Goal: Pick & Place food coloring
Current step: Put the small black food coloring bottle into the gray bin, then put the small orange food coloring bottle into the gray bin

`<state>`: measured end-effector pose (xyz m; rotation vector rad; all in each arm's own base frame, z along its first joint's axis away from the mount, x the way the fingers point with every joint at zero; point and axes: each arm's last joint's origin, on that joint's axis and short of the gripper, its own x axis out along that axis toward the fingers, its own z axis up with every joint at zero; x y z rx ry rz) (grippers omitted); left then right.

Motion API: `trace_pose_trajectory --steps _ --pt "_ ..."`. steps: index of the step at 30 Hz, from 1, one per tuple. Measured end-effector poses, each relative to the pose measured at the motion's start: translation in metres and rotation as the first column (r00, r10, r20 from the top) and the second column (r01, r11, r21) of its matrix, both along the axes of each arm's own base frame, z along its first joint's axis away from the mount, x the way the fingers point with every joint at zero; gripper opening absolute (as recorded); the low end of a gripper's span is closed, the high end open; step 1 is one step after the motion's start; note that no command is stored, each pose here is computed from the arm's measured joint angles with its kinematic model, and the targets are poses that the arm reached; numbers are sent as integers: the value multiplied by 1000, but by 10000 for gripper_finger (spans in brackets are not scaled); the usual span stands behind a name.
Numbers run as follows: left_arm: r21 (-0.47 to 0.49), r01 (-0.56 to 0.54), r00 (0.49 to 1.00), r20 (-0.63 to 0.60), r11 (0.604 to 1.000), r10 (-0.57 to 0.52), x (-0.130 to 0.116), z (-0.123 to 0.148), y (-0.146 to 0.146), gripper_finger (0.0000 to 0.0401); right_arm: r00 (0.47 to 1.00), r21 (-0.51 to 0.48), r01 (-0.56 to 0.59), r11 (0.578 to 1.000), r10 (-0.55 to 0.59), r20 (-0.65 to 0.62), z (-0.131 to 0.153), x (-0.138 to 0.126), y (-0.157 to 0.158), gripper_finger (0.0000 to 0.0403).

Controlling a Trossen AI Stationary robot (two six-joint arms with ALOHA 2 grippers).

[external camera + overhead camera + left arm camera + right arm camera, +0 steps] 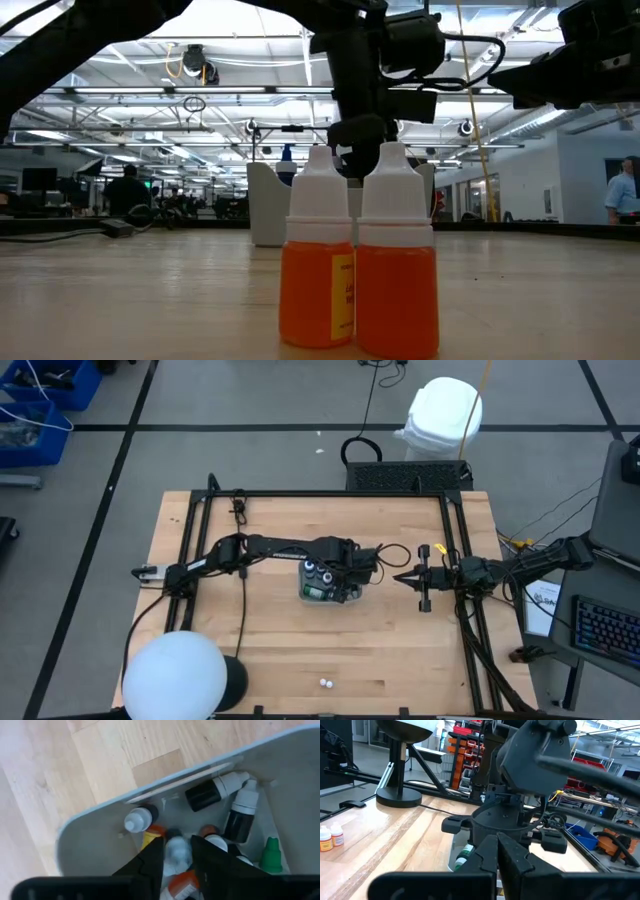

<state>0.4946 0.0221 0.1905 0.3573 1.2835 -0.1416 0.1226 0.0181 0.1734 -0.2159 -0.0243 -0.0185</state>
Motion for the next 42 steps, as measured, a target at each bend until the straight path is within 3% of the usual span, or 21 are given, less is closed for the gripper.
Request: trace_pose_trajectory --steps 5,9,13,18,22,26,30,33,38,42 --pt "32 0 1000 29 999 -1 1 15 -4 135 1000 0 -2 1000 2 0 0 0 0 0" --pt "73 37 997 63 997 -41 -4 55 -15 139 1000 18 -2 1000 2 0 0 0 0 0" --pt "137 31 994 99 990 -45 -30 106 -31 140 1000 24 -4 1000 4 -8 -1 0 0 0" --pt "73 -81 976 208 994 64 -70 166 -49 134 1000 24 -3 1000 4 -11 -1 0 0 0" --pt "63 -90 971 226 994 74 -90 183 -65 86 1000 23 -4 1000 4 -11 -1 0 0 0" --pt "17 -56 977 207 998 51 -100 171 -82 13 1000 42 -4 999 5 -22 -2 0 0 0" --pt "5 40 983 180 999 -40 -110 130 -100 7 999 49 -4 999 5 -37 -4 1 0 0" --pt "-105 131 963 248 986 -101 -134 108 -101 4 999 49 -3 999 5 -48 -5 1 0 0" --pt "-199 106 830 557 974 24 -182 90 -72 3 999 61 -2 998 5 -52 -5 1 0 0" --pt "-298 60 748 646 953 155 -217 54 -47 3 999 46 -1 999 3 -52 -5 1 0 0"
